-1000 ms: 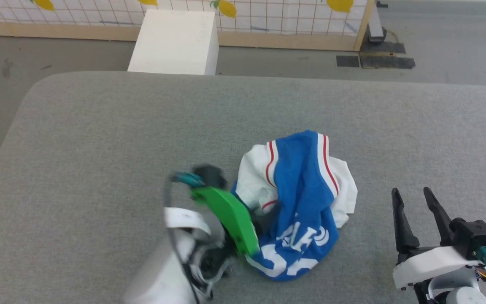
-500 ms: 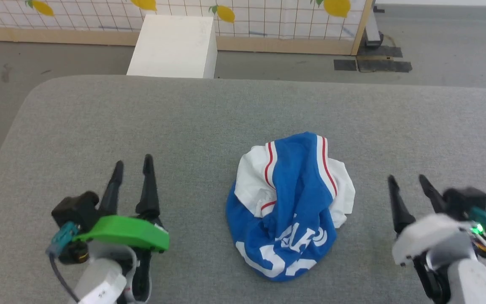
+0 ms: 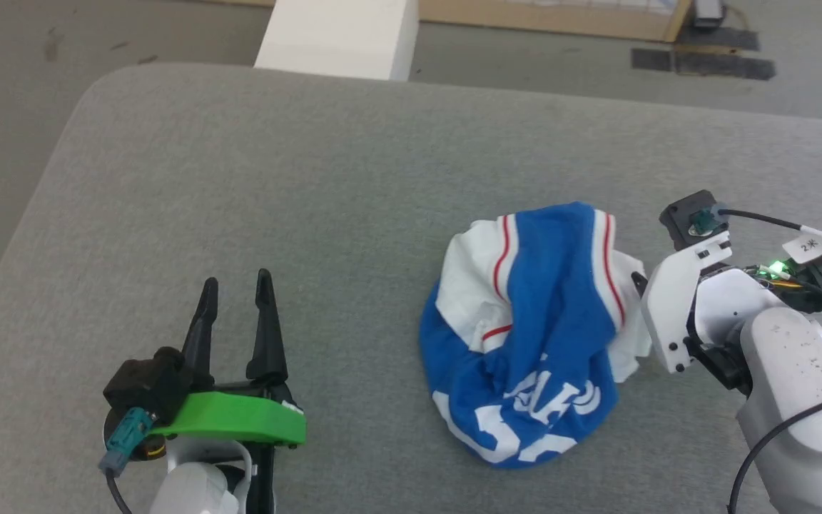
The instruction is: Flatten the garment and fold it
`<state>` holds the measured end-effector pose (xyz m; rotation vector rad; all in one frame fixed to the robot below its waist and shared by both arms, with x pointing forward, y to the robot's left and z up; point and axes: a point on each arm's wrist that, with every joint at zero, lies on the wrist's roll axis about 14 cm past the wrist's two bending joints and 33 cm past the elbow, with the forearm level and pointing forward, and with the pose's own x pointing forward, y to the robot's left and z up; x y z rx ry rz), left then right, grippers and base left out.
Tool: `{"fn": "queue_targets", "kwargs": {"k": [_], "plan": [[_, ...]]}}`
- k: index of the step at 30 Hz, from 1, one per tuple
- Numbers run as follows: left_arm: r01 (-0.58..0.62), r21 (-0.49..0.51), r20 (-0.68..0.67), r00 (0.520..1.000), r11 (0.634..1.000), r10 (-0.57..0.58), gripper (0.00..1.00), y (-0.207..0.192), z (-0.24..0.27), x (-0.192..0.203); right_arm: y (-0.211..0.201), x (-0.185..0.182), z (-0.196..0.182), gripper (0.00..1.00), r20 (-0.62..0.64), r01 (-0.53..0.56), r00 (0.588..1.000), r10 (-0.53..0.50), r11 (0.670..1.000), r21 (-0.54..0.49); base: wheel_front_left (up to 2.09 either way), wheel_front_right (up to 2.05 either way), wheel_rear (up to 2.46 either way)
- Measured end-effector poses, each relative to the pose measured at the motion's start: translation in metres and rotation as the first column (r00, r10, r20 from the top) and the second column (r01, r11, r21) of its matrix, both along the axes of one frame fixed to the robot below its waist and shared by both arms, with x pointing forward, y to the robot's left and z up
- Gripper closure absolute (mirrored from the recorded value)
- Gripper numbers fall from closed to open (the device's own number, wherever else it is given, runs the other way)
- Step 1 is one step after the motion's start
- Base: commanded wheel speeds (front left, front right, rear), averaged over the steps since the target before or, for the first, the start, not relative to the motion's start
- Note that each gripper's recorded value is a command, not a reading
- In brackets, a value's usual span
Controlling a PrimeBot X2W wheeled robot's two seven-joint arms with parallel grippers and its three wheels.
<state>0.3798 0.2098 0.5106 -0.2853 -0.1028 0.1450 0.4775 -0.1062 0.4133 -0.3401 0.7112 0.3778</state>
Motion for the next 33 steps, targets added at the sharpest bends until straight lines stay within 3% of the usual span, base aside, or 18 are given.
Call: {"fn": "queue_targets", "kwargs": {"k": [8, 9, 10, 11, 13, 15, 19, 25, 29, 33], "plan": [[-0.037, -0.001, -0.044, 0.998, 0.999, 0.037, 0.00, 0.009, -0.012, -0.007, 0.028, -0.009, -0.043, 0.00, -0.124, -0.107, 0.987, 0.105, 0.994, -0.008, 0.00, 0.00, 0.00], [-0.042, -0.001, -0.049, 0.998, 0.999, 0.042, 0.00, 0.010, -0.014, -0.008, 0.029, -0.009, -0.045, 0.45, -0.135, -0.106, 0.985, 0.105, 0.994, 0.001, 0.00, 0.00, 0.00], [-0.045, -0.001, -0.054, 0.998, 0.999, 0.045, 0.00, 0.011, -0.015, -0.008, 0.030, -0.008, -0.046, 0.80, -0.137, -0.107, 0.985, 0.107, 0.994, 0.008, 0.00, 0.00, 0.00], [-0.047, -0.002, -0.056, 0.997, 0.999, 0.046, 0.00, 0.011, -0.016, -0.008, 0.031, -0.006, -0.044, 1.00, -0.129, -0.106, 0.986, 0.107, 0.994, 0.019, 0.00, 0.00, 0.00], [-0.045, -0.005, -0.058, 0.997, 0.999, 0.045, 0.00, 0.010, -0.016, -0.008, 0.030, -0.003, -0.040, 1.00, -0.111, -0.089, 0.989, 0.095, 0.995, 0.053, 0.00, 0.00, 0.00], [-0.024, -0.016, -0.052, 0.998, 1.000, 0.023, 0.00, 0.004, -0.016, -0.005, 0.012, 0.009, -0.020, 1.00, -0.025, 0.014, 1.000, -0.010, 0.986, 0.163, 0.00, 0.00, 0.00], [0.049, -0.038, -0.045, 0.998, 0.998, -0.051, 0.00, -0.016, -0.017, 0.003, -0.011, 0.003, -0.003, 1.00, 0.039, 0.080, 0.995, -0.090, 0.972, 0.220, 0.00, 0.00, 0.00], [0.299, -0.028, -0.062, 0.952, 0.954, -0.301, 0.00, -0.074, 0.008, 0.058, -0.038, -0.022, 0.009, 1.00, 0.070, 0.172, 0.977, -0.199, 0.944, 0.283, 0.00, 0.00, 0.00], [0.486, -0.008, -0.236, 0.848, 0.874, -0.474, 0.00, -0.124, 0.008, 0.092, -0.052, -0.033, 0.017, 1.00, 0.087, 0.224, 0.961, -0.263, 0.922, 0.317, 0.00, 0.00, 0.00], [0.608, -0.030, -0.507, 0.675, 0.794, -0.536, 0.00, -0.158, -0.024, 0.102, -0.060, -0.044, 0.019, 1.00, 0.084, 0.256, 0.951, -0.299, 0.909, 0.329, 0.00, 0.00, 0.00]]}}
